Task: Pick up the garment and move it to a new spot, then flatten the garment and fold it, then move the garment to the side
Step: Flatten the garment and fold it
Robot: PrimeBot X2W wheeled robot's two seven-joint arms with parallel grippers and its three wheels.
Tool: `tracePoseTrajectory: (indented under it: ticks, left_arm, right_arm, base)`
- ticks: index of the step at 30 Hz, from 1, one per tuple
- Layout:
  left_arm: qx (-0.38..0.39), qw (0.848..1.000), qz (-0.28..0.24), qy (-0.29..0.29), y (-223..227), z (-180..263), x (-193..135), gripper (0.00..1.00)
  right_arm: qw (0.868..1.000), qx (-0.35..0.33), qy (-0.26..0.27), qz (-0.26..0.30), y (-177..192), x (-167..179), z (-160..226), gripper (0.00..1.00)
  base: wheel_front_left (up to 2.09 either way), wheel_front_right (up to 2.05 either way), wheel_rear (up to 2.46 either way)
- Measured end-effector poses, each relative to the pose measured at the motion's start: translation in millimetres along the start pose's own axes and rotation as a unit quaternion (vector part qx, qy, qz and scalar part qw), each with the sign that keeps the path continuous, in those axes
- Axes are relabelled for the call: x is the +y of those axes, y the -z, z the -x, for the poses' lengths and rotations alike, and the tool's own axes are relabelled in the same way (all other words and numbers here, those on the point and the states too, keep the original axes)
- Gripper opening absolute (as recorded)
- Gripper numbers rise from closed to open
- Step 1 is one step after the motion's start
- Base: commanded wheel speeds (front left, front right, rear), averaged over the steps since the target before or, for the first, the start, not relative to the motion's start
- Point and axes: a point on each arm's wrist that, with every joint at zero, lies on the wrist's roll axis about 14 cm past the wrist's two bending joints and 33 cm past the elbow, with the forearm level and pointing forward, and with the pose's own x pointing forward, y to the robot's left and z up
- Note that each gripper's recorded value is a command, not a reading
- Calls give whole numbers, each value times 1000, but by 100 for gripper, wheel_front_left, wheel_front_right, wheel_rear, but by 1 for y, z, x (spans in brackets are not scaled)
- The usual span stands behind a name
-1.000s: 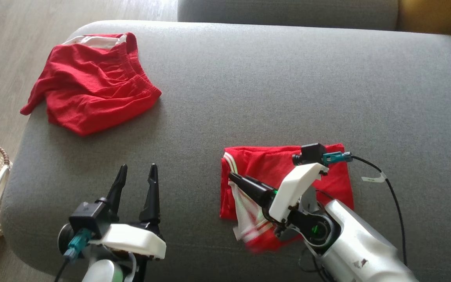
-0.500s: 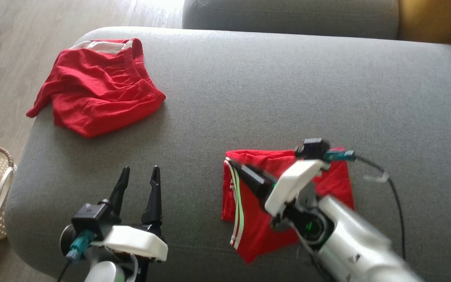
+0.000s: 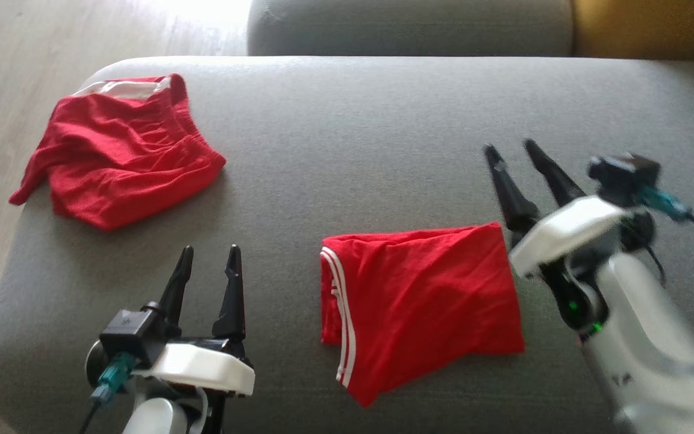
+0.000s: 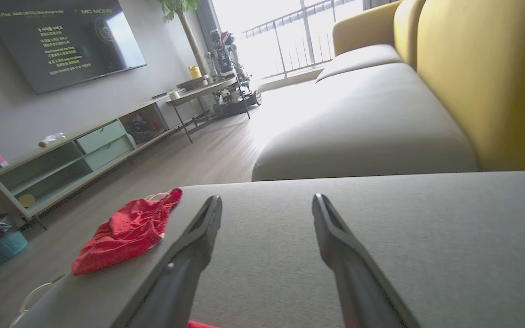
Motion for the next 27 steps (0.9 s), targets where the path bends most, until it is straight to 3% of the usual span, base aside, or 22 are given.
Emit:
tracePoseTrajectory:
  ticks: [4,10,13,18,27]
  left_arm:
    - [-3,1000,2,14,-1,-5,-9,100]
    - [-8,1000,5,29,-4,-11,-18,100]
    - [-17,999,6,33,-9,-12,-20,100]
    - [-21,999,6,31,-12,-10,-20,100]
    - [-7,1000,7,26,-3,-3,-16,100]
  right_arm:
    - [998,3,63,7,10,-33,36,100]
    - [986,-28,103,128,-7,-51,76,100]
    - [982,-60,135,120,-15,-56,91,100]
    - [972,-64,157,164,-9,-61,117,100]
    - [971,-68,158,163,-6,-61,120,100]
  base:
    - [0,0,0]
    - [0,0,0]
    - [0,0,0]
    - [0,0,0]
    - [0,0,0]
